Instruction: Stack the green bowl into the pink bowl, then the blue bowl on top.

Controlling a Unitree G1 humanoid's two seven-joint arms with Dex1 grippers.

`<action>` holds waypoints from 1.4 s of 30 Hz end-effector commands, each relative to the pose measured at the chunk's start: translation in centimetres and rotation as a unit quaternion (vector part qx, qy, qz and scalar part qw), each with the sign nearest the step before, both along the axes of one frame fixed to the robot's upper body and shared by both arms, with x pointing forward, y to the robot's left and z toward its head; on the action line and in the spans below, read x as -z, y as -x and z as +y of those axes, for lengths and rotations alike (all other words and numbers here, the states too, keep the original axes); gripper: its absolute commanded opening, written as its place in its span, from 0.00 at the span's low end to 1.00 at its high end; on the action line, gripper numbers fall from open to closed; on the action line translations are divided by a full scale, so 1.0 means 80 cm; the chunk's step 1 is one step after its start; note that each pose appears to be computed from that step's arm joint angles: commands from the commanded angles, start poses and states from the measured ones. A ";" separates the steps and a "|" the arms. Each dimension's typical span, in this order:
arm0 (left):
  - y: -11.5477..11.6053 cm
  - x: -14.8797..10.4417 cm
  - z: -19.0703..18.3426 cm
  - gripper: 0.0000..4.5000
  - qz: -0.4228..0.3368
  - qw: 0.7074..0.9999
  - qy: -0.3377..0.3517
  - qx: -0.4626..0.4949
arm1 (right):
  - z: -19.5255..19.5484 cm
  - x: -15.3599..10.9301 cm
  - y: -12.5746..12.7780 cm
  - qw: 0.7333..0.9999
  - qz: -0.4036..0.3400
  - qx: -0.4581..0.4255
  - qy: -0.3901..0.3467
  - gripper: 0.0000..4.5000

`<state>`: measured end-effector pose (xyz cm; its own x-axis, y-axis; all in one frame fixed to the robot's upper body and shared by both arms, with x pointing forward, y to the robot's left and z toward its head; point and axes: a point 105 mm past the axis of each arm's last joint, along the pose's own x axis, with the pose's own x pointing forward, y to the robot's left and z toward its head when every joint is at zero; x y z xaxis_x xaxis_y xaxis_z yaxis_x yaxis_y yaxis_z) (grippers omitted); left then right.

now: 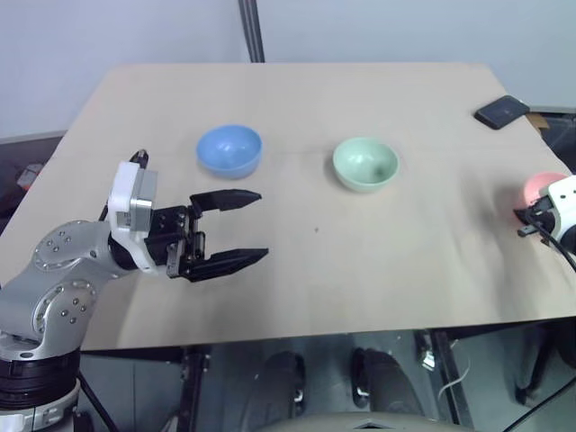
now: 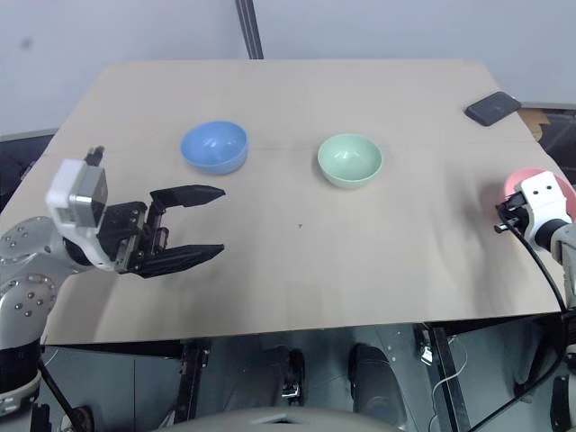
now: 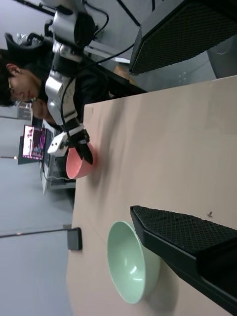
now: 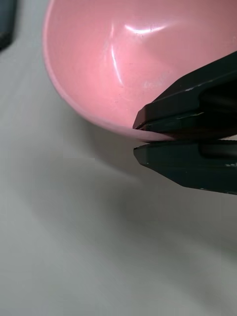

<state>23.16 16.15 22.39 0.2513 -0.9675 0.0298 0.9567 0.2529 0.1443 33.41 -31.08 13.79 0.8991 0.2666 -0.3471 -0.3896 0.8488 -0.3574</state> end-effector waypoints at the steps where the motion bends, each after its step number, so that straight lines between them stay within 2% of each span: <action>1: -0.006 0.002 0.009 1.00 -0.014 0.999 -0.004 -0.047 | 0.111 -0.040 0.024 0.980 -0.036 -0.191 -0.042 0.01; 4: -0.019 0.022 0.029 1.00 0.003 0.993 -0.020 -0.120 | 0.203 -0.039 0.053 0.950 -0.015 -0.303 -0.073 0.01; 7: -0.026 0.035 0.046 1.00 0.017 0.984 -0.027 -0.174 | 0.270 -0.025 0.082 0.918 0.011 -0.391 -0.070 0.01; 10: -0.029 0.039 0.056 1.00 0.021 0.979 -0.033 -0.202 | 0.299 -0.017 0.091 0.898 0.031 -0.434 -0.072 0.01; 14: -0.025 0.044 0.065 1.00 0.021 0.974 -0.046 -0.219 | 0.333 0.016 0.078 0.880 0.060 -0.471 -0.021 0.01; 17: -0.021 0.043 0.062 1.00 0.021 0.975 -0.045 -0.219 | 0.338 0.020 0.068 0.877 0.065 -0.476 -0.013 0.26; 19: -0.018 0.044 0.061 1.00 0.022 0.974 -0.044 -0.220 | 0.339 0.017 0.068 0.872 0.060 -0.485 -0.007 0.46; 22: -0.016 0.044 0.063 1.00 0.024 0.973 -0.043 -0.224 | 0.334 -0.003 0.072 0.870 0.038 -0.491 -0.017 0.77; 23: -0.016 0.044 0.063 1.00 0.024 0.973 -0.041 -0.225 | 0.333 -0.020 0.075 0.868 0.023 -0.495 -0.038 0.89; 25: -0.015 0.044 0.063 1.00 0.024 0.973 -0.039 -0.227 | 0.329 -0.052 0.078 0.865 -0.002 -0.496 -0.078 0.89; 28: -0.016 0.044 0.064 1.00 0.024 0.971 -0.033 -0.236 | 0.312 -0.098 0.063 0.874 -0.044 -0.472 -0.111 0.89; 31: -0.020 0.045 0.063 1.00 0.023 0.970 -0.030 -0.239 | 0.284 -0.114 0.012 0.907 -0.088 -0.408 -0.060 0.89; 33: -0.022 0.045 0.061 1.00 0.021 0.970 -0.030 -0.240 | 0.263 -0.107 -0.024 0.921 -0.109 -0.373 0.019 0.89; 36: -0.022 0.043 0.061 1.00 0.018 0.970 -0.028 -0.242 | 0.243 -0.086 -0.060 0.925 -0.106 -0.355 0.082 0.89; 39: -0.020 0.041 0.062 1.00 0.017 0.969 -0.028 -0.244 | 0.235 -0.062 -0.082 0.920 -0.092 -0.357 0.131 0.89; 42: -0.015 0.040 0.064 1.00 0.016 0.967 -0.025 -0.253 | 0.238 -0.040 -0.086 0.905 -0.070 -0.388 0.156 0.89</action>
